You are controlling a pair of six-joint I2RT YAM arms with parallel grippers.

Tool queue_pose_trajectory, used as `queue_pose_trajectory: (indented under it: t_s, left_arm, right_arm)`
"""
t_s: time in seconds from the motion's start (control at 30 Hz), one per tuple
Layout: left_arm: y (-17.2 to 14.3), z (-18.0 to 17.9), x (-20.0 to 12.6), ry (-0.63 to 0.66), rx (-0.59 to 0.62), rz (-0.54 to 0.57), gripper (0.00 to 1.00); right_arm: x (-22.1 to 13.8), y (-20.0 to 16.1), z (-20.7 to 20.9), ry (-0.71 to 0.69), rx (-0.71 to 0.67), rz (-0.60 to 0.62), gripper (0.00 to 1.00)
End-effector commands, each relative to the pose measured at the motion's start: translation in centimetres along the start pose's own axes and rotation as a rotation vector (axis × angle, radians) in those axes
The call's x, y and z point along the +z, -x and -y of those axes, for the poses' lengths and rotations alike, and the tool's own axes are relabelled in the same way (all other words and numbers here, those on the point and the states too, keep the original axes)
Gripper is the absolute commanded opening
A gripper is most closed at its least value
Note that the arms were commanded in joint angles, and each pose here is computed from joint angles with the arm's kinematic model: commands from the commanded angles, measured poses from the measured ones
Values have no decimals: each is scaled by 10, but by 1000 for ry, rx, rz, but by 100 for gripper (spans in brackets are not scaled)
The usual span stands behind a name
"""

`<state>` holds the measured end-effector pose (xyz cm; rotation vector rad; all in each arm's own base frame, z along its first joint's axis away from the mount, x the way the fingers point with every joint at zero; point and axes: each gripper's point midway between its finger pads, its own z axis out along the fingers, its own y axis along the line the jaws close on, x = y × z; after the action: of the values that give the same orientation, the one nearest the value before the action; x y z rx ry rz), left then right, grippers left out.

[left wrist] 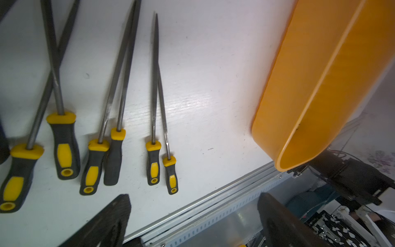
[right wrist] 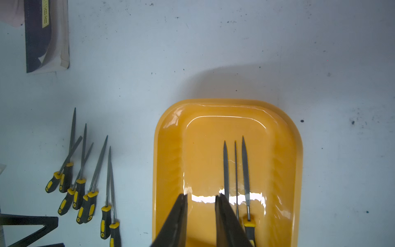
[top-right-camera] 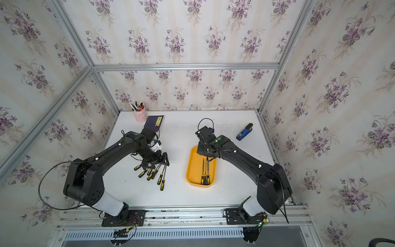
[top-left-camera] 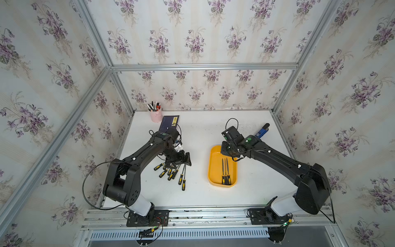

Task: Put the file tool into the storage box
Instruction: Pick up the file tool from the center of the board.

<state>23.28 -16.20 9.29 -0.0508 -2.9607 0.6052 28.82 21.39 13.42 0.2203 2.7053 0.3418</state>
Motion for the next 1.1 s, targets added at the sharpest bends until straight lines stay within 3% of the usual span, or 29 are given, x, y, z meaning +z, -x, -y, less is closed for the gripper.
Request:
queue_pose_trajectory:
  t_s: [0.0,0.27,0.47,0.57,0.73,0.83,0.87,1.07]
  left_arm:
    - [-19,-8,9,84,-24,-38,94]
    - [-52,-2,47,142,-39,-108,77]
    - [-63,-11,69,189,-58,-125,74]
    - [-64,-13,75,223,-55,-115,71]
    - [-58,-21,81,269,-80,-81,57]
    - [-54,-25,82,300,-80,-66,56]
    - [-54,-27,83,311,-81,-66,51]
    - [-48,-29,89,350,-71,-58,40]
  right_arm:
    - [2,-11,4,4,19,-35,27]
    - [2,-16,11,-18,1,-44,27]
    - [3,-18,15,-34,-22,-54,26]
    - [2,-19,17,-38,-32,-52,26]
    - [2,-21,21,-41,-32,-46,25]
    - [2,-24,23,-38,-30,-45,25]
    - [2,-24,24,-36,-27,-43,25]
    - [2,-25,23,-26,-32,-45,24]
